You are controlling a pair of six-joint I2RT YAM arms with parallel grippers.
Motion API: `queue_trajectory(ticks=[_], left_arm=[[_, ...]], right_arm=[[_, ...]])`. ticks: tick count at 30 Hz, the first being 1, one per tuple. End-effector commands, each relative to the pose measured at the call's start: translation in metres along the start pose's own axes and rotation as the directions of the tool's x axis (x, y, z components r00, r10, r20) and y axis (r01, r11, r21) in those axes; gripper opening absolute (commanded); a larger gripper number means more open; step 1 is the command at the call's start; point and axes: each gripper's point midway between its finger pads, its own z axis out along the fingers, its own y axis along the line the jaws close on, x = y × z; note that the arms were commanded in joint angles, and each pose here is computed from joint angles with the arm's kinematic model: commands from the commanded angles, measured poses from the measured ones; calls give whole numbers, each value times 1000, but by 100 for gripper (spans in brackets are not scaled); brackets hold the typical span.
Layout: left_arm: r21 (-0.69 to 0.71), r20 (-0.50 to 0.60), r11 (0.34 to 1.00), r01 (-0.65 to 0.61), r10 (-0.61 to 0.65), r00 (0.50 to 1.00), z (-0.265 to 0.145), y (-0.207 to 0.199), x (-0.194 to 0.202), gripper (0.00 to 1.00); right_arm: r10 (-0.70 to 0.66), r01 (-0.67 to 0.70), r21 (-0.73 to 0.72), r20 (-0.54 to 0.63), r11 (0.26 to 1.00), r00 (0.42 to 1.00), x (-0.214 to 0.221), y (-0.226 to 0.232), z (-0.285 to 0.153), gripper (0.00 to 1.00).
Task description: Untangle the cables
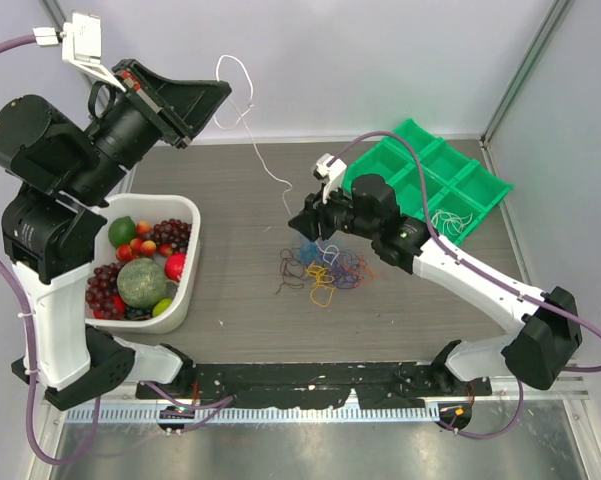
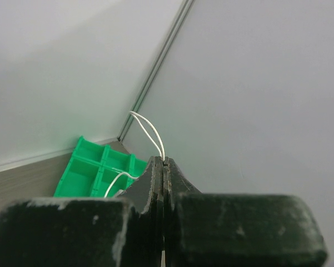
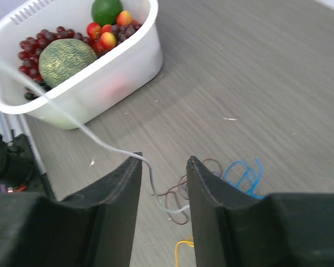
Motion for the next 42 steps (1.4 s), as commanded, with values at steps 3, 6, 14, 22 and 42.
queue_trajectory(ticks=[3,6,14,22,42], left_arm=[[22,54,999,-40,39,998,-13,-10,-16,0],[20,47,999,-50,49,998,-13,-10,-16,0],[5,17,998,-63,63,998,-7,-3,-7,0],[-185,-139,979,-82,57,989,5,66,65,0],[-461,-482,880,-113,-141,865,-55,153,206,0]], right_arm=[[-47,34,129,94,991,994,-33,-17,-9,49],[-40,32,110,72,993,997,-25,-15,-4,49],[5,-2,-33,99,999,995,-50,12,7,11],[-29,43,-22,429,999,903,-220,58,-81,0],[183,-179,-162,6,970,983,-73,60,5,1]])
